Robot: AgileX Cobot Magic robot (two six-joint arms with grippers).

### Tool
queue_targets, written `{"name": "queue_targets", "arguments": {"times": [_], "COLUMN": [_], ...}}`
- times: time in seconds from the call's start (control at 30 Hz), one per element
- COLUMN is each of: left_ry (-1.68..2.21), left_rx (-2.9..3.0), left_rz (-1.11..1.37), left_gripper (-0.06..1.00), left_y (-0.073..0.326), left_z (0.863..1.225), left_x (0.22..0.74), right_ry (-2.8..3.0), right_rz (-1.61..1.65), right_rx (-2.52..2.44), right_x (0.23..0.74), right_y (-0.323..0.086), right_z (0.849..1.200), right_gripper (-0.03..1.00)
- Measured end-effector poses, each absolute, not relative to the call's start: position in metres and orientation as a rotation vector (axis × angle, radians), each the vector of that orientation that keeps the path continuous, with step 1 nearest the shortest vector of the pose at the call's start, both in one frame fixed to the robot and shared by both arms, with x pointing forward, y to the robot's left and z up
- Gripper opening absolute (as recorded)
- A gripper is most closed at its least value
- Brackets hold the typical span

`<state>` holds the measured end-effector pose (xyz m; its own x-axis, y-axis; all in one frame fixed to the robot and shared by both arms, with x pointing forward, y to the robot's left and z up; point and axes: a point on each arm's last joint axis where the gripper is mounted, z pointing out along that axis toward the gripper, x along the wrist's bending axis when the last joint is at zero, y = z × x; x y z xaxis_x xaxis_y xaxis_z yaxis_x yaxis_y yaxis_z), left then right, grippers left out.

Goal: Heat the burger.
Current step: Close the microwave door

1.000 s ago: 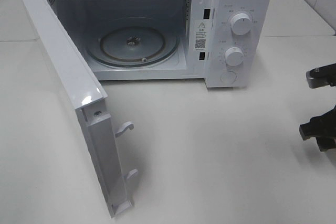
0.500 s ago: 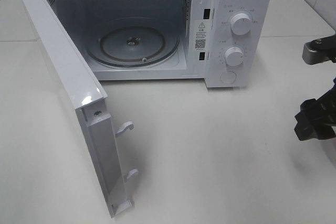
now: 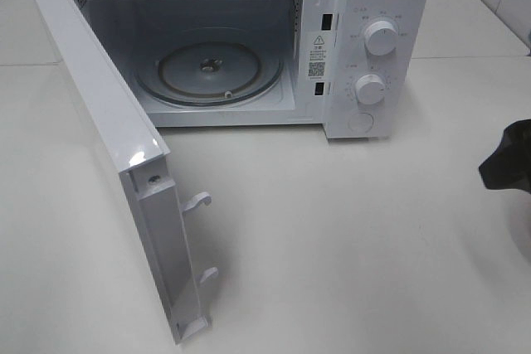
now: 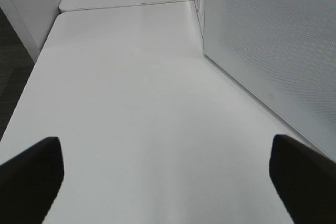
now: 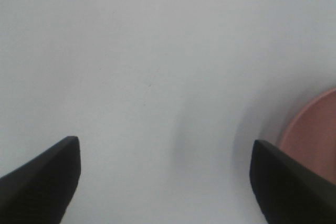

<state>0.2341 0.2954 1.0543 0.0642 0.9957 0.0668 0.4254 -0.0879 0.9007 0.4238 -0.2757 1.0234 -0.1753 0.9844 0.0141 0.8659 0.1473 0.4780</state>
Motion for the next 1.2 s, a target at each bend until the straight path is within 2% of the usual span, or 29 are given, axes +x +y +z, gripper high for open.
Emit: {"name": "queue_targets", "arguments": {"times": [0.1,0.27,0.43,0.57,0.63,0.8,1.2], "left_ry": [1.450,1.450,1.450,1.450,1.450,1.450,1.450], "left_rx": [1.613,1.613,1.613,1.613,1.613,1.613,1.613], "left_rz": [0.989,0.989,0.989,0.989,0.989,0.989,0.989], "left_gripper": [0.99,0.99,0.99,0.99,0.99,0.99,0.99], "left_y": [0.295,0.295,0.295,0.295,0.295,0.295,0.295], "left_z": [1.054,1.054,1.054,1.054,1.054,1.054,1.054], "left_x": [0.234,0.234,0.234,0.234,0.234,0.234,0.234], "right_ry": [2.099,1.859,1.752,1.724,1.686,1.576,1.519], "right_rz": [0.552,0.485,0.526,0.542,0.561,0.687,0.831], "right_rx": [1.794,1.881,1.895,1.884,1.854,1.759,1.568], "right_x": [0.420,0.380,0.352,0.331,0.304,0.273,0.237], "right_y": [-0.279,-0.306,-0.309,-0.310,-0.310,-0.310,-0.305], "right_z": [1.028,1.055,1.066,1.063,1.055,1.059,1.049], "right_gripper": [0.86,0.85,0.83,0.80,0.76,0.76,0.75]}}
